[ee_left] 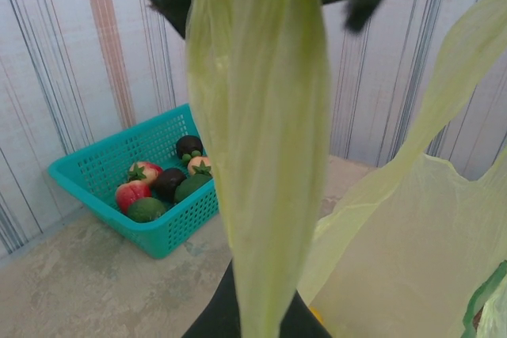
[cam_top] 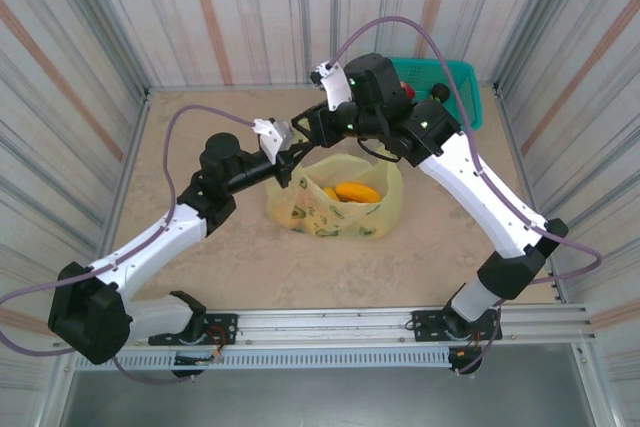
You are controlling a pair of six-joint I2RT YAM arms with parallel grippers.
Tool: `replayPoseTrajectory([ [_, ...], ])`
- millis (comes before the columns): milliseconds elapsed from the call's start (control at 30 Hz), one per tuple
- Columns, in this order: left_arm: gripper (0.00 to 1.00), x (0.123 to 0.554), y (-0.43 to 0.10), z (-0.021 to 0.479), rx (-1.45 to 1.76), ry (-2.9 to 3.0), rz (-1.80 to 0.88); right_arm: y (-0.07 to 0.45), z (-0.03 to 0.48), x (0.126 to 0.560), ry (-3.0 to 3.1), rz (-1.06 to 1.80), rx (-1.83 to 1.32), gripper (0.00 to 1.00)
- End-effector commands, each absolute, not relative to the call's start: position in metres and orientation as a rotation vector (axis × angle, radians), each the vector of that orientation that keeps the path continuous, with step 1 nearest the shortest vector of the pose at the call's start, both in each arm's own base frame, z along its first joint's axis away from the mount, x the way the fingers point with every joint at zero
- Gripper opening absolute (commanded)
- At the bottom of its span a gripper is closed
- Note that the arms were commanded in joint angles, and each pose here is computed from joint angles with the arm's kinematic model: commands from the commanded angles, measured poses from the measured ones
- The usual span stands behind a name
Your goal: Place the fake fruits into the plastic bag and tie a complex knot
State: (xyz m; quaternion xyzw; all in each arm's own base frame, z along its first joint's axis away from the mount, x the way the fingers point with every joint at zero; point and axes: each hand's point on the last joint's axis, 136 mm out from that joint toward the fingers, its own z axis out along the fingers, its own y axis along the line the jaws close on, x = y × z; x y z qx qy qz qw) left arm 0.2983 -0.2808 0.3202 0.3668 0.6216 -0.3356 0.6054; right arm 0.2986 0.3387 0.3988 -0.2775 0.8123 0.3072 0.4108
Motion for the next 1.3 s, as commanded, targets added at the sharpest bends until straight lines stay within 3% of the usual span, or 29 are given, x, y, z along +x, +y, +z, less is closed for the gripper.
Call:
replayPoseTrajectory([
  [0,0.03,0.293,-0.284,0.338,0.852,1.396,-0.793,0.35,0.398,0.295,2.029,0.812,-0.73,0.44],
  [267,0.04,0.295,-0.285,0.34,0.835,1.416,-0.808,0.356,0.4,0.289,1.996,0.865,-0.768,0.09],
  [333,0.09,0.293,-0.285,0.341,0.841,1.414,-0.812,0.356,0.405,0.289,1.975,0.879,-0.766,0.03],
  [500,0.52,0.28,-0.275,0.346,0.855,1.413,-0.781,0.353,0.42,0.293,1.931,0.935,-0.767,0.0],
  [533,0.64,0.28,-0.269,0.347,0.838,1.423,-0.753,0.351,0.421,0.295,1.927,0.941,-0.766,0.0],
  [600,0.76,0.278,-0.258,0.35,0.809,1.429,-0.698,0.349,0.428,0.293,1.9,0.968,-0.788,0.0],
  [833,0.8,0.275,-0.238,0.36,0.815,1.397,-0.747,0.345,0.45,0.267,1.774,1.114,-0.916,0.0],
  [1267,0.74,0.26,-0.27,0.358,0.989,1.266,-0.953,0.342,0.434,0.231,1.735,1.382,-1.016,0.0],
])
